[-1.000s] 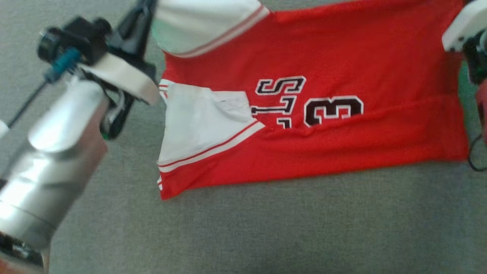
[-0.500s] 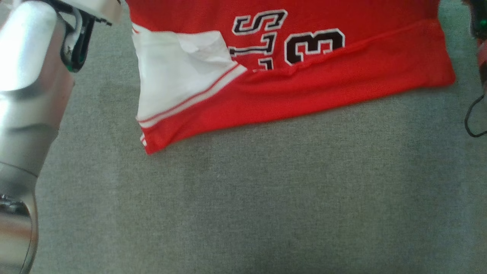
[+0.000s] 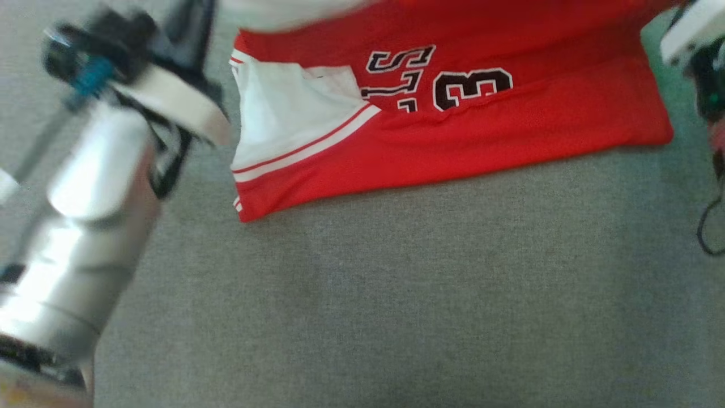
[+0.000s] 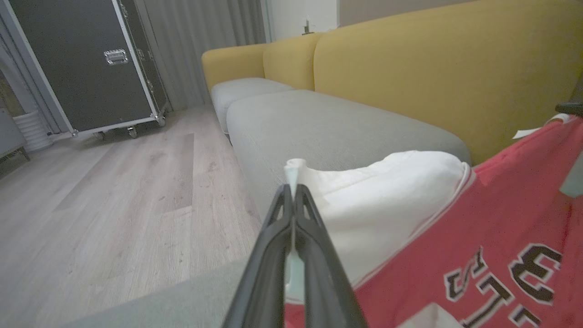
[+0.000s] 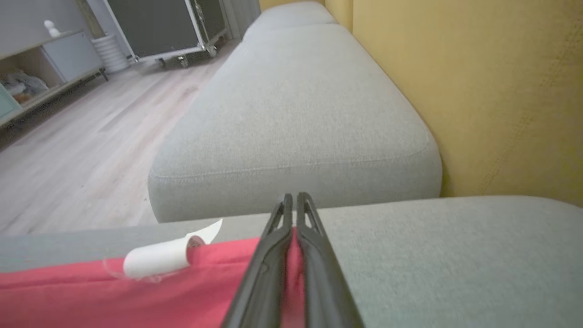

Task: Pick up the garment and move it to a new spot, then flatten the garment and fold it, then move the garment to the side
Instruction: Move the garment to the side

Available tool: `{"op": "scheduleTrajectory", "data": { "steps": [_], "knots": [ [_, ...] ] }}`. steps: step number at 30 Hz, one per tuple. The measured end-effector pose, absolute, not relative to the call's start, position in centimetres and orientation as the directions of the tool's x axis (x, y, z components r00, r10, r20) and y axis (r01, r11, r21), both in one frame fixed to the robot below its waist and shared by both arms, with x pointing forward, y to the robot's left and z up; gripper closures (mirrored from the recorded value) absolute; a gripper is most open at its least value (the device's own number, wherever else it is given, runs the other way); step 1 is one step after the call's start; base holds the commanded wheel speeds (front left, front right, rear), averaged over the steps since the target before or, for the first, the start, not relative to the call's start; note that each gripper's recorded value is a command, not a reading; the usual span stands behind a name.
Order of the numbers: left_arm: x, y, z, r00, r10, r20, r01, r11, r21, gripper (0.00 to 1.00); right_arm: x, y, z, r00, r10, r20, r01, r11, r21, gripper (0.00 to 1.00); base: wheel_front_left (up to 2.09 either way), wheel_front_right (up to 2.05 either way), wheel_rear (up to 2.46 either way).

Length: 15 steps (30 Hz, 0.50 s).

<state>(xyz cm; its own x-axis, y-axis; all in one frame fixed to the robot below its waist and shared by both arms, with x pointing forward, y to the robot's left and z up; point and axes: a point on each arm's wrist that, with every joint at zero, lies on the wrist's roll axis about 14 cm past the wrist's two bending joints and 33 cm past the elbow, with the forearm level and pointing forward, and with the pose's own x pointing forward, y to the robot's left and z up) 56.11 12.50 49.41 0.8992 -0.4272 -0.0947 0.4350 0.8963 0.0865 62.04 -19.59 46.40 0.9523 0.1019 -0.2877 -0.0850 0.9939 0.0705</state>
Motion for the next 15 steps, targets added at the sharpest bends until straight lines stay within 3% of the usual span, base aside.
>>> {"op": "scheduleTrajectory", "data": {
  "steps": [6, 15],
  "knots": [
    [51.2, 10.1, 47.9, 0.820, -0.548, -0.166, 0.567, 0.817, 0.100, 1.00, 59.3, -19.9, 44.6, 0.911, 0.120, -0.394, -0.119, 0.993, 0.028, 1.00, 0.00, 0.00, 0.00],
    [44.7, 10.0, 45.0, 0.707, -0.615, -0.349, 0.666, 0.745, 0.039, 1.00, 55.4, -21.2, 42.2, 0.822, 0.117, -0.558, -0.165, 0.986, -0.036, 1.00, 0.00, 0.00, 0.00]
  ]
}}
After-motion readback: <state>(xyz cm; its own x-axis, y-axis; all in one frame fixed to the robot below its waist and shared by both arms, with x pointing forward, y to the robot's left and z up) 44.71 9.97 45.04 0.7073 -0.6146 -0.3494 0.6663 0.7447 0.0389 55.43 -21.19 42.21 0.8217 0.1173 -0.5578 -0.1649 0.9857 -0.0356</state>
